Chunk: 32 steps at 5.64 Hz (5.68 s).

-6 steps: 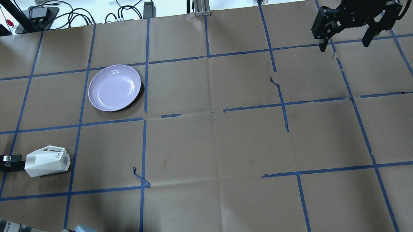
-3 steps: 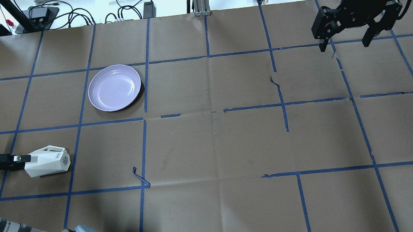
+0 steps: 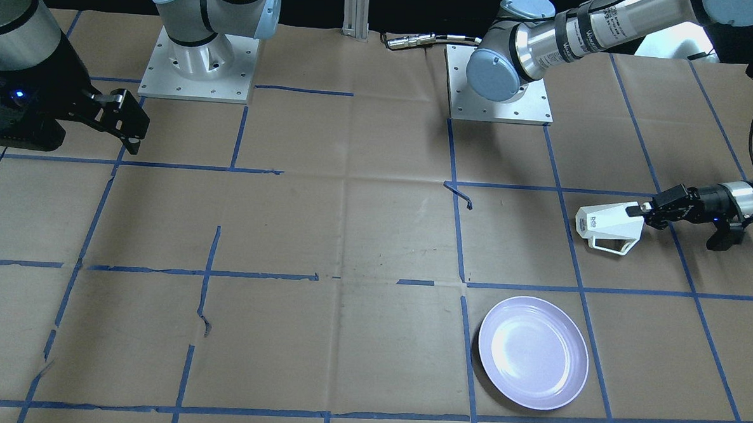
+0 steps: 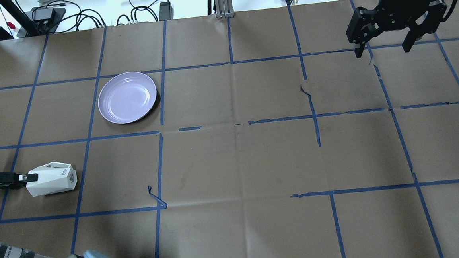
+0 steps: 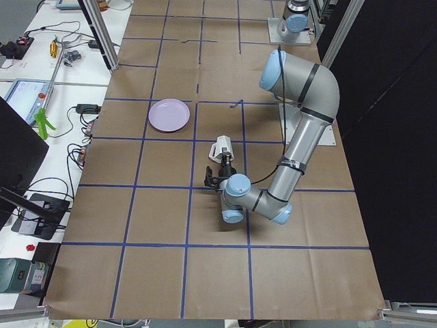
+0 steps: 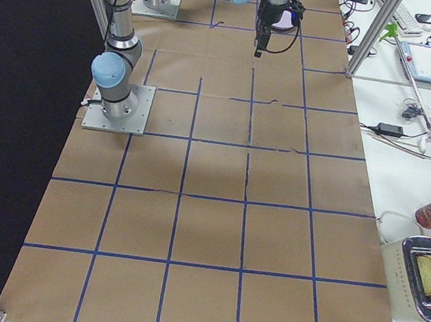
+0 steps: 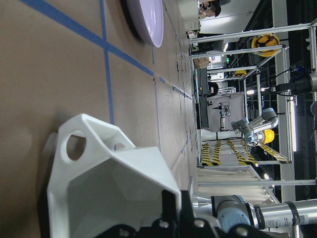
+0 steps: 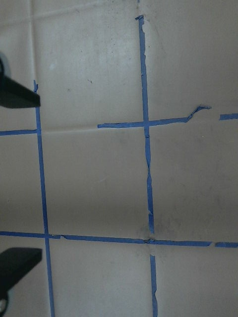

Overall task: Flip cup and place on plate
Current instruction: 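Close the left gripper on the white cup's rim, then lift the white cup with the left gripper and carry it toward the plate, then rotate the cup upright and lower it onto the lavender plate, then open the left gripper and raise it away from the plate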

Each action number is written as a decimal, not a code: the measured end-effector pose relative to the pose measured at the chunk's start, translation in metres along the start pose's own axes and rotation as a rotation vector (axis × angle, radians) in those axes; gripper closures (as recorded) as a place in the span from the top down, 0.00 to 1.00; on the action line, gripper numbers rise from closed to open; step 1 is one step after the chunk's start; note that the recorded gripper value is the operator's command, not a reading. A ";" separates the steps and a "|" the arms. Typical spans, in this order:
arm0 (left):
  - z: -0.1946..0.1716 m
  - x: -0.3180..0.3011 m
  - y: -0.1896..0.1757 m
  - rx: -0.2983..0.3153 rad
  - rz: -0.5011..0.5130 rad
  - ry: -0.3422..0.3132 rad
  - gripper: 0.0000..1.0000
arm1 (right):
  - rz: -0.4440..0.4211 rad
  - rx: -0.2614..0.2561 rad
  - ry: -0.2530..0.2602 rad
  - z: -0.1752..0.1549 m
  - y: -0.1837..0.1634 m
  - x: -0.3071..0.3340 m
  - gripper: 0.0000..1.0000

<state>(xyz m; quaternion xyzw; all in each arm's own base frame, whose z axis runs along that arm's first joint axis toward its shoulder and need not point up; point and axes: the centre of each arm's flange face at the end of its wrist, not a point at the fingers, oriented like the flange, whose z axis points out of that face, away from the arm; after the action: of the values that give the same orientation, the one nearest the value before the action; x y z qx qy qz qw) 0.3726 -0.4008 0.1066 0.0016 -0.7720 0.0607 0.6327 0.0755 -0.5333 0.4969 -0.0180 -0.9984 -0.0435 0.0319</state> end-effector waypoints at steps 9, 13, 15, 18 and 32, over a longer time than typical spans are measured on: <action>0.161 0.368 -0.138 -0.091 -0.042 -0.980 0.00 | 0.000 0.001 0.000 0.000 0.000 0.000 1.00; 0.349 0.408 -0.224 -0.236 0.272 -1.333 0.00 | 0.000 0.000 0.000 0.000 0.000 0.000 1.00; 0.396 0.382 -0.276 -0.245 0.360 -1.372 0.00 | 0.000 0.000 0.000 0.000 0.000 0.000 1.00; 0.452 0.297 -0.294 -0.298 0.315 -1.394 0.00 | 0.000 0.000 0.000 0.000 0.000 0.000 1.00; 0.394 0.452 -0.162 -0.271 0.207 -1.438 0.99 | 0.000 0.001 0.000 0.000 0.000 0.000 1.00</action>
<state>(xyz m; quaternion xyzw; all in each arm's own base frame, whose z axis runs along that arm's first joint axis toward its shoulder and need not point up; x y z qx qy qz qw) -0.0891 -0.5654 0.4876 -0.1102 -0.9929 0.0080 -0.0436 0.0754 -0.5334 0.4970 -0.0180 -0.9984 -0.0432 0.0319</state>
